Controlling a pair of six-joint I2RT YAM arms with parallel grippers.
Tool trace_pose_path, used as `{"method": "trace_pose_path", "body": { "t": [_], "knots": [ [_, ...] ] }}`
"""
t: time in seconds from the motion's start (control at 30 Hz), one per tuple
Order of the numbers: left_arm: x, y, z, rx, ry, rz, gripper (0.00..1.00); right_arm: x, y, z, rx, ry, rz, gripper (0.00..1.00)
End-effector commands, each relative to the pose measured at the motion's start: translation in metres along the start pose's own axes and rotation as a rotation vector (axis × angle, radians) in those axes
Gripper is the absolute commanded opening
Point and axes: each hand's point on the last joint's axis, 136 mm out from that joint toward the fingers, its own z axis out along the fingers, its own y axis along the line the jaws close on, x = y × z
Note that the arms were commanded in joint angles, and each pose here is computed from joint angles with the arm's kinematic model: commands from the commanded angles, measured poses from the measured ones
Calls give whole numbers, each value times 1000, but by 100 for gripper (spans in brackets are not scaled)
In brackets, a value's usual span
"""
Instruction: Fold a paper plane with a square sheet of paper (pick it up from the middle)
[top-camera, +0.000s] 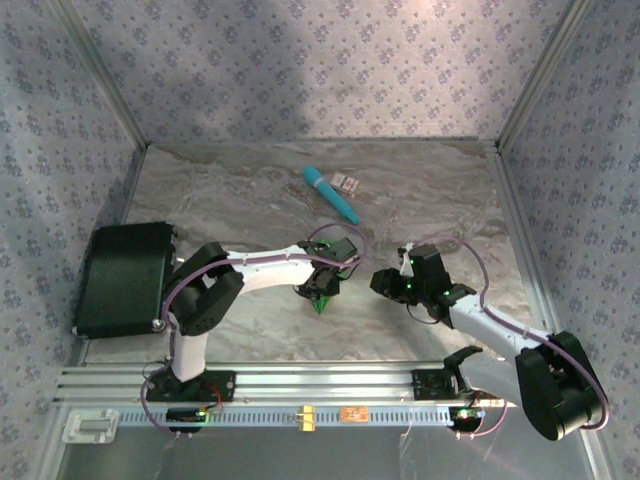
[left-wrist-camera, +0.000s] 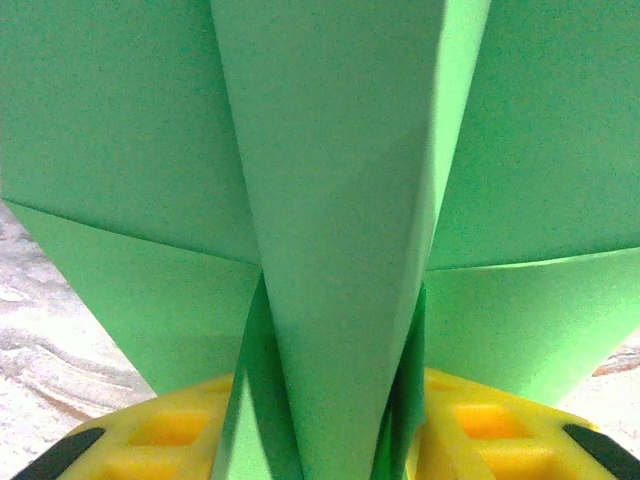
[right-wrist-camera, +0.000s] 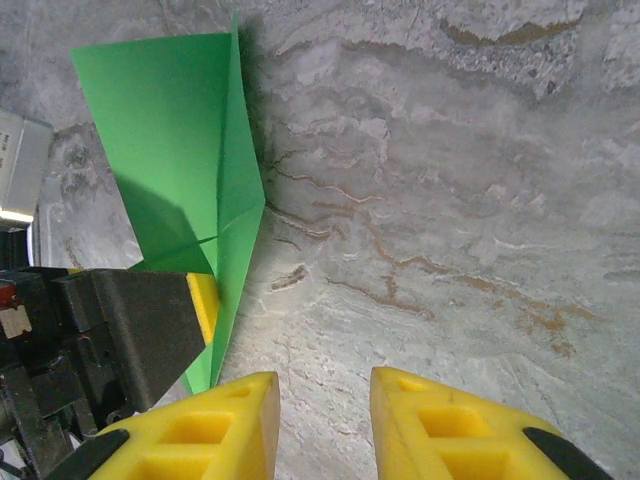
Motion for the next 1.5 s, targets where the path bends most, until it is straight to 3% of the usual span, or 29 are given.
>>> {"method": "trace_pose_path", "body": {
  "t": [0.0,0.87,1.1,1.27,1.47],
  "knots": [
    [12,6,10,-48,41,21,40,4,-2,-2,0,11,-2,31],
    [-9,-2,-38,68,-47,-27,46,-2,-2,-8,26,-8,0,32],
    [-26,14,-73,96,-169,-40,48,-16,0,-19,71,-45,-43,33],
    [-47,41,-106,127,-292,-57,54,-36,9,-34,102,-108,-98,41],
    [-61,77,-114,219,-320,-120,53,-57,28,-48,96,-176,-184,55]
  ]
}}
